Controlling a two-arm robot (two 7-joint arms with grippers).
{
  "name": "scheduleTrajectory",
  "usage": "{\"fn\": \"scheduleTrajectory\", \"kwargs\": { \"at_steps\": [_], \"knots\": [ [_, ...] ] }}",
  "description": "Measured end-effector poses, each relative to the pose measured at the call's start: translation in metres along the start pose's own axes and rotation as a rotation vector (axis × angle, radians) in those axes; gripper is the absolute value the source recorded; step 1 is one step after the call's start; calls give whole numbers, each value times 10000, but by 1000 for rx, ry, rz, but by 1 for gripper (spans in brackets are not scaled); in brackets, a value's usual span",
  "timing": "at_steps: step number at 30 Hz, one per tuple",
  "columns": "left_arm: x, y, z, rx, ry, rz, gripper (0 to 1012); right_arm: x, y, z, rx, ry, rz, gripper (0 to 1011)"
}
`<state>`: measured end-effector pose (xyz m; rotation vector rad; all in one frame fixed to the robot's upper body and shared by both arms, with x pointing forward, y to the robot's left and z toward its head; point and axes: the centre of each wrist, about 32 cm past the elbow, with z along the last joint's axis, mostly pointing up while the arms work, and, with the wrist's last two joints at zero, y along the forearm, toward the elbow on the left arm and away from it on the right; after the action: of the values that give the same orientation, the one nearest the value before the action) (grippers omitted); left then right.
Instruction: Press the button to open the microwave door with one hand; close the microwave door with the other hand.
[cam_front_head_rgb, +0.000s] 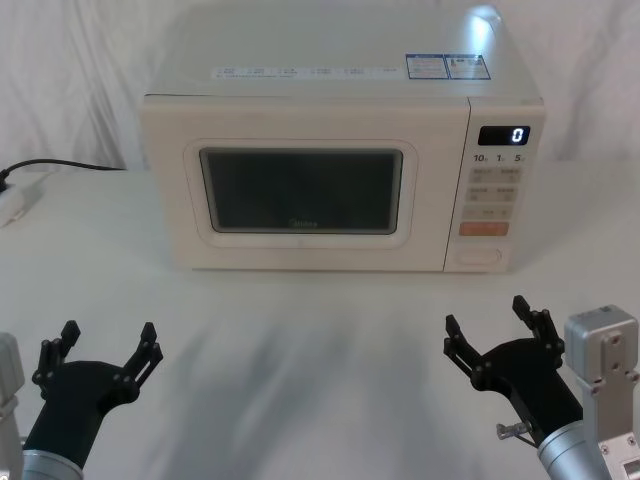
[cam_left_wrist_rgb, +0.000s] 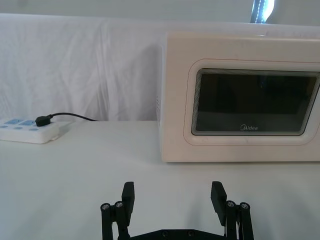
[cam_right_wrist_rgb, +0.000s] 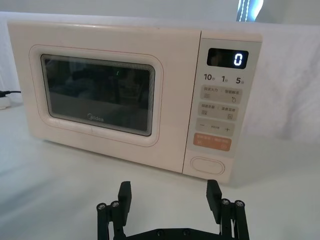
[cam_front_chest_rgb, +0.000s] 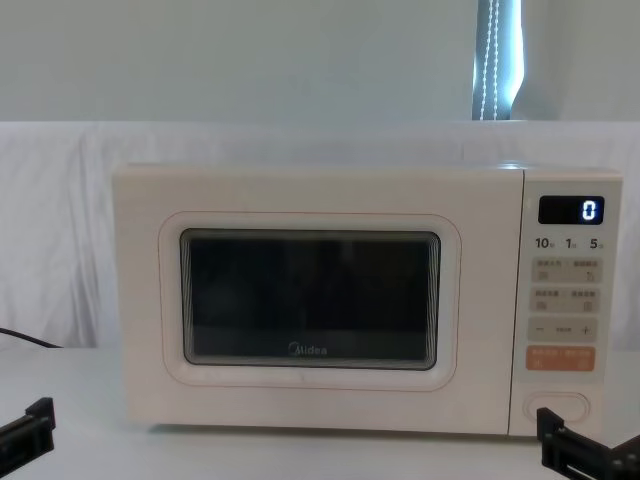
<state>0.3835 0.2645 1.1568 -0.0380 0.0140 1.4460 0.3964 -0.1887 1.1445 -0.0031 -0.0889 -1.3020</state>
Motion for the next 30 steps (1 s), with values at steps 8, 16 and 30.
{"fn": "scheduleTrajectory", "kwargs": {
  "at_steps": [8, 16, 30],
  "knots": [
    [0, 0, 0, 0, 0, 0, 1001, 0, 0, 0, 0, 0, 0, 796],
    [0, 0, 0, 0, 0, 0, 1001, 0, 0, 0, 0, 0, 0, 564],
    [0, 0, 0, 0, 0, 0, 1001, 11, 14, 9, -8, -8, -20, 124]
  ]
}}
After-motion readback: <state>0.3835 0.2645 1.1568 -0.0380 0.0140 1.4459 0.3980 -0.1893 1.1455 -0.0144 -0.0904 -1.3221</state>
